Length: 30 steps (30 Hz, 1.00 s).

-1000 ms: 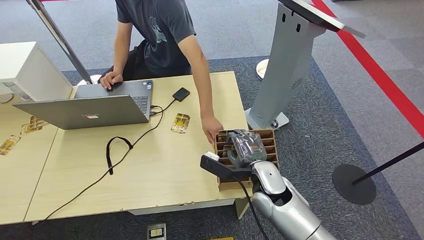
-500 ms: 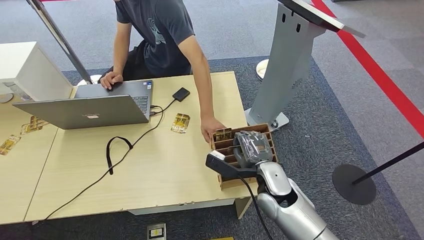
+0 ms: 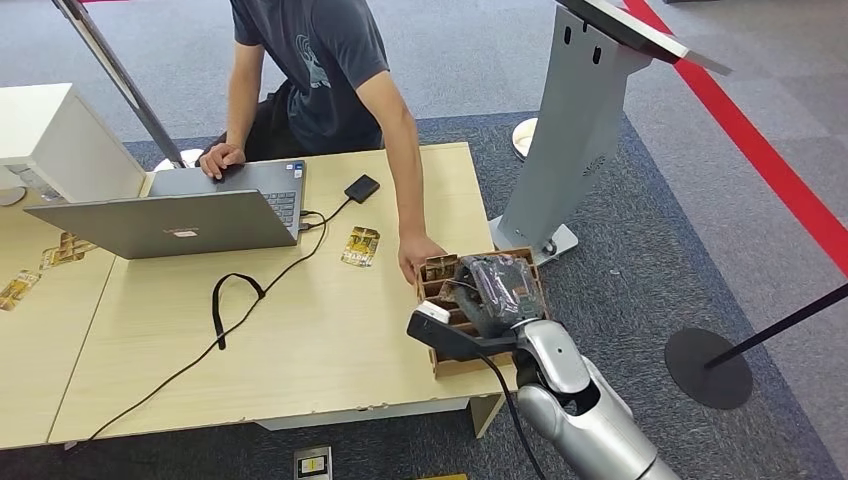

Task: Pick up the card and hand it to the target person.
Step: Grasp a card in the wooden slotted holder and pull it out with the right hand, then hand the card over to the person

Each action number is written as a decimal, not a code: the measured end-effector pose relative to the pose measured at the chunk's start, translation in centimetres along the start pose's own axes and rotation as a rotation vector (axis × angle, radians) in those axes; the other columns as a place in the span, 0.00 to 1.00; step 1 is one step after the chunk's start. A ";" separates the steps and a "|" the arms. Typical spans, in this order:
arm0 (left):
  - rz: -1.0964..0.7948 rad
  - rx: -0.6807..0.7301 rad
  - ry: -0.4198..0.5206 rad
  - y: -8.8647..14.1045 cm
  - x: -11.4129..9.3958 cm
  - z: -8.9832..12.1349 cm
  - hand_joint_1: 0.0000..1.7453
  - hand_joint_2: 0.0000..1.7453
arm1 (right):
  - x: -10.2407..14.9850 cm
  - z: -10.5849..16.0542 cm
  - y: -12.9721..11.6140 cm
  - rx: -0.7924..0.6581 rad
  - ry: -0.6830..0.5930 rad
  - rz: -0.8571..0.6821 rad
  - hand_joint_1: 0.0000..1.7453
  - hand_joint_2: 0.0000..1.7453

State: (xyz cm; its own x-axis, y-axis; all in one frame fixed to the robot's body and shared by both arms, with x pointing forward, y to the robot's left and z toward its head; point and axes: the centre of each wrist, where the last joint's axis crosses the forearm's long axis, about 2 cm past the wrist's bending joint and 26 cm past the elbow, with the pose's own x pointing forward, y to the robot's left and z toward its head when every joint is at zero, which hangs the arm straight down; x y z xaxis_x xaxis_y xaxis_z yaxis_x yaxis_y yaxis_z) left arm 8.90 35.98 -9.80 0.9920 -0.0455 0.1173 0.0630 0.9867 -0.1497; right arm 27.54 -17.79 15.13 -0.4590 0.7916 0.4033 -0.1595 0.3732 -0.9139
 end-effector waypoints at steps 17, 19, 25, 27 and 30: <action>0.005 -0.005 -0.010 0.0 0.0 0.0 0.00 0.00 | 3.2 0.0 -4.0 -0.243 -0.300 -0.217 1.00 1.00; 0.001 -0.005 -0.010 0.0 0.0 0.0 0.00 0.00 | 3.4 -0.1 -3.9 -0.244 -0.306 -0.224 1.00 1.00; -0.025 -0.005 -0.012 -0.1 0.0 0.0 0.00 0.00 | 4.1 -0.6 -3.4 -0.249 -0.294 -0.223 1.00 1.00; -0.031 -0.005 -0.012 -0.1 0.0 0.0 0.00 0.00 | 4.3 -0.7 -3.2 -0.247 -0.287 -0.225 1.00 1.00; -0.034 -0.005 -0.011 -0.1 0.0 0.0 0.00 0.00 | 4.5 -0.9 -2.9 -0.240 -0.281 -0.231 1.00 1.00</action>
State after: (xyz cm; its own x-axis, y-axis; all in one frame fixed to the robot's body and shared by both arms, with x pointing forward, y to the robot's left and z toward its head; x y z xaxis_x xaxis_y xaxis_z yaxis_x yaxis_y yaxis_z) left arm 8.89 35.86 -9.82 0.9881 -0.0768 0.1333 0.0967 0.9839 -0.1505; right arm 26.73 -14.87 19.67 -0.6601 0.5242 0.5381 -0.0932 0.6536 -0.7511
